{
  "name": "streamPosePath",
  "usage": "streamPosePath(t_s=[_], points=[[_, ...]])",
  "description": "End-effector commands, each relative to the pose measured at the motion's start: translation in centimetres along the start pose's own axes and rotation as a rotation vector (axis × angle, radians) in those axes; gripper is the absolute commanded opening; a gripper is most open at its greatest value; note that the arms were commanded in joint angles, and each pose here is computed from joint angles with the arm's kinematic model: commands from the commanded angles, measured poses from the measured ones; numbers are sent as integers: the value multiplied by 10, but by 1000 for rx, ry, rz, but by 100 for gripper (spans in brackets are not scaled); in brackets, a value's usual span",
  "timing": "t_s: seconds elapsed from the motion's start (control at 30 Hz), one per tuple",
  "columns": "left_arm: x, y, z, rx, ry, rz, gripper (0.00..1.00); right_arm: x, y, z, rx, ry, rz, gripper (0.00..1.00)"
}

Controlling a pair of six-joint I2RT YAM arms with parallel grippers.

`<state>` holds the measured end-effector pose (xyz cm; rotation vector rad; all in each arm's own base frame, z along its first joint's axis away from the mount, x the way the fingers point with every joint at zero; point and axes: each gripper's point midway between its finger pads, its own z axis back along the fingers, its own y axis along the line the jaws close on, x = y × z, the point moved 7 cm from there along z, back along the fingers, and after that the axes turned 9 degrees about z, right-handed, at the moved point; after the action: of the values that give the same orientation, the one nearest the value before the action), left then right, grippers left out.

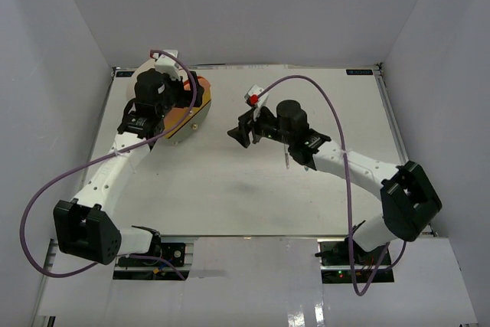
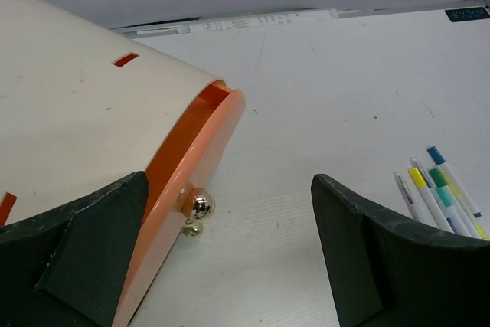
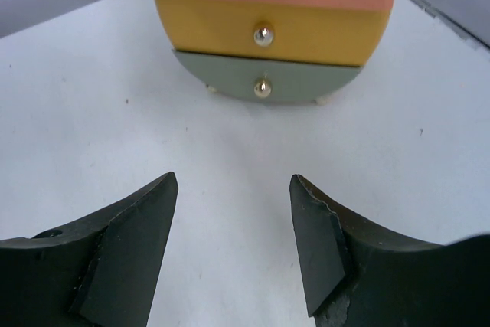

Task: Sort the stationery into containers
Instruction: Open the drawer in the storage box.

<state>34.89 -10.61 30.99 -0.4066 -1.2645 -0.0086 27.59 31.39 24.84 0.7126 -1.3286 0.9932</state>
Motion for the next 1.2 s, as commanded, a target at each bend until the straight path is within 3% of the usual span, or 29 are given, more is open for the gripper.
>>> streamPosePath(t_s=[0.0, 0.5, 0.73, 1.17], points=[[25, -5, 19, -3, -56, -76, 98, -10, 6, 29, 4, 68, 24, 67], [7, 0, 2, -28, 80, -163, 98, -11, 25, 127, -135, 37, 79, 71], [2, -8, 5, -92, 137, -142, 96, -12, 21, 141, -212, 44, 81, 80], [9, -30, 13, -236, 182, -70, 94, -11, 19, 152, -268, 31, 89, 82]])
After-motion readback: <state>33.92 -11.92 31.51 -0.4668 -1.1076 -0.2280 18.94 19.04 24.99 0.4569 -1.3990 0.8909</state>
